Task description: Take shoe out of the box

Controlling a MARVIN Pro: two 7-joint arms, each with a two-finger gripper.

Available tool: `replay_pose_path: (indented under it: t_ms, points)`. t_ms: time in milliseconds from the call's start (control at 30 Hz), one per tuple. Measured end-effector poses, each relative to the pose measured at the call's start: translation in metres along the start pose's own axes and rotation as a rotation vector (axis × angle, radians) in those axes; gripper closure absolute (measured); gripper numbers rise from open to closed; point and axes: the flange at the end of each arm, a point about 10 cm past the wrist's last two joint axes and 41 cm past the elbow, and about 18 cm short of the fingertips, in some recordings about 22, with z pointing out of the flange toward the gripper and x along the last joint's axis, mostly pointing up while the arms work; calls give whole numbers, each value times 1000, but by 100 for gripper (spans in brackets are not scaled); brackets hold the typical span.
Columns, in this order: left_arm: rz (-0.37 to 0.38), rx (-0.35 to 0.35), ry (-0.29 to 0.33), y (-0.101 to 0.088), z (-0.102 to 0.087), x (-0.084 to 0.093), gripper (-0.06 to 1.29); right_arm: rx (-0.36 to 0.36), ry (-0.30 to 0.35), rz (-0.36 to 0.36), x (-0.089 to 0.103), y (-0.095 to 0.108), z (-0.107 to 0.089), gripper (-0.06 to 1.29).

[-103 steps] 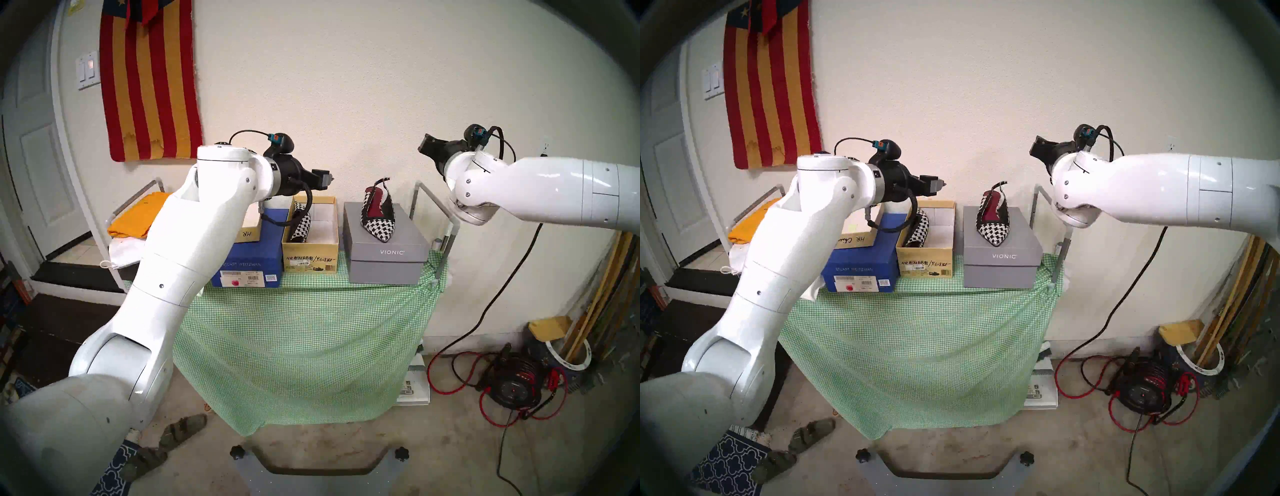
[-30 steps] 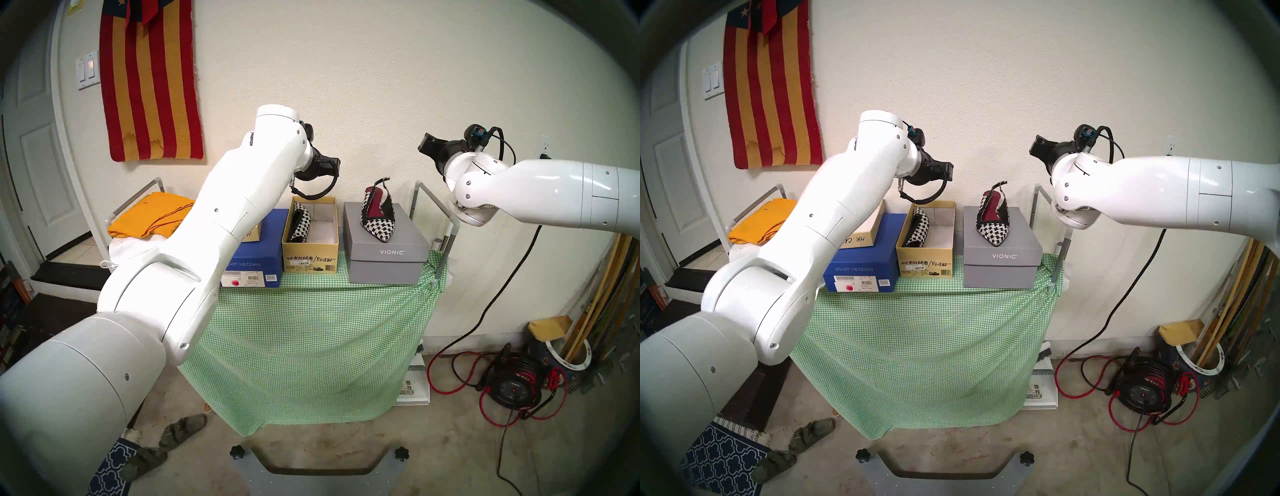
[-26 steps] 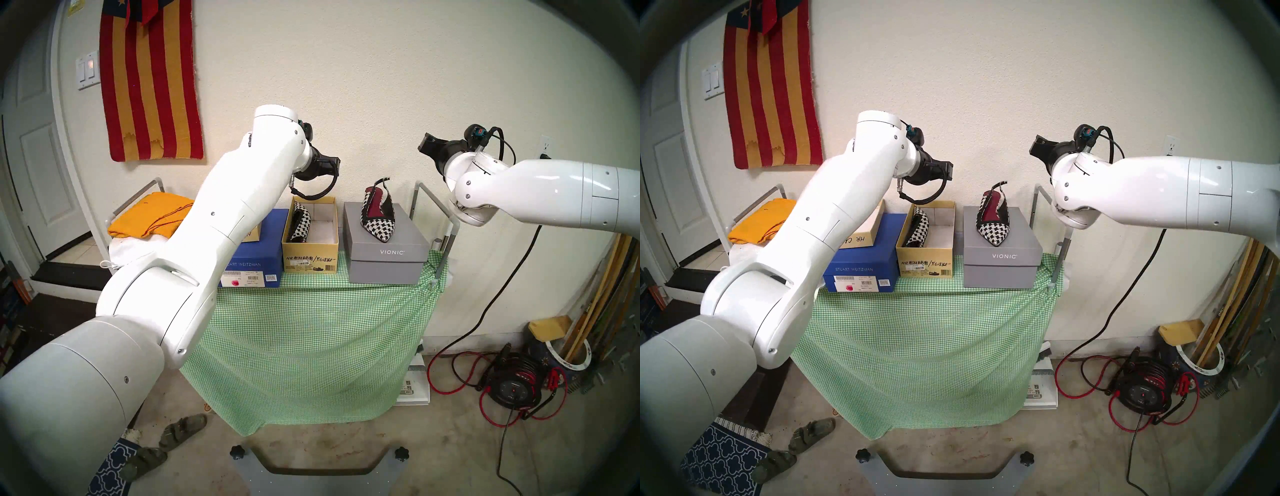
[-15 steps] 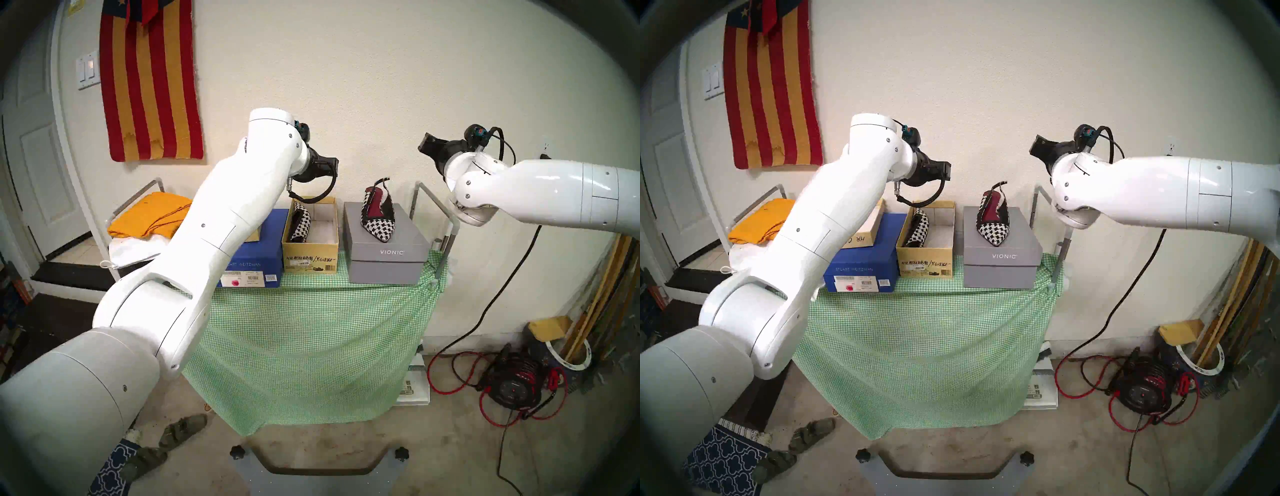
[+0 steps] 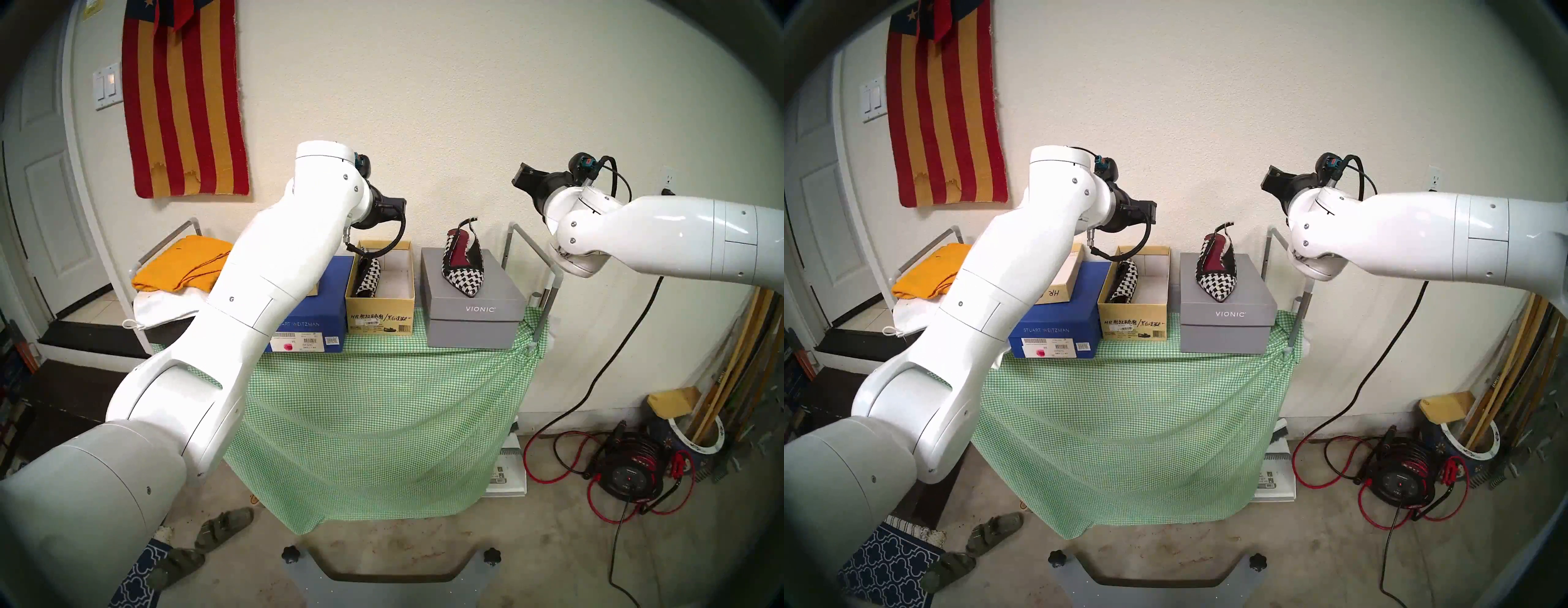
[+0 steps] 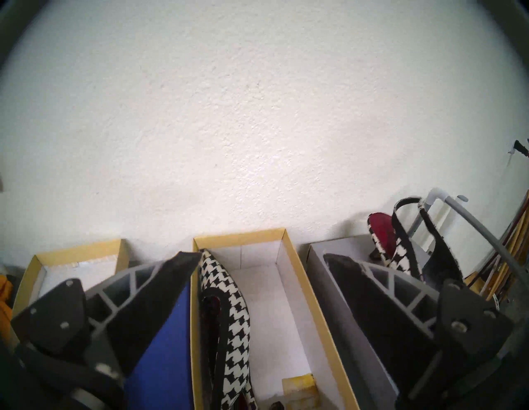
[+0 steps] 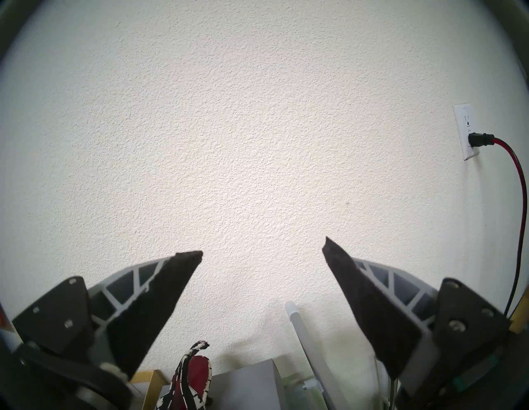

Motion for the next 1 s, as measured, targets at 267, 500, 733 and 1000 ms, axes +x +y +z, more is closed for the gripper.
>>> replay_pose_path:
  t_ms: [267, 500, 733, 1000]
  points:
    - [-15, 51, -81, -12, 10, -40, 0, 0, 0, 1, 0, 0, 0, 1]
    - [-37, 32, -97, -13, 5, -47, 0, 0, 0, 2, 0, 0, 0, 1]
    - [-78, 12, -103, -22, -1, -42, 0, 0, 0, 2, 0, 0, 0, 1]
    - [-136, 10, -154, -40, 5, -44, 0, 0, 0, 3, 0, 0, 0, 1]
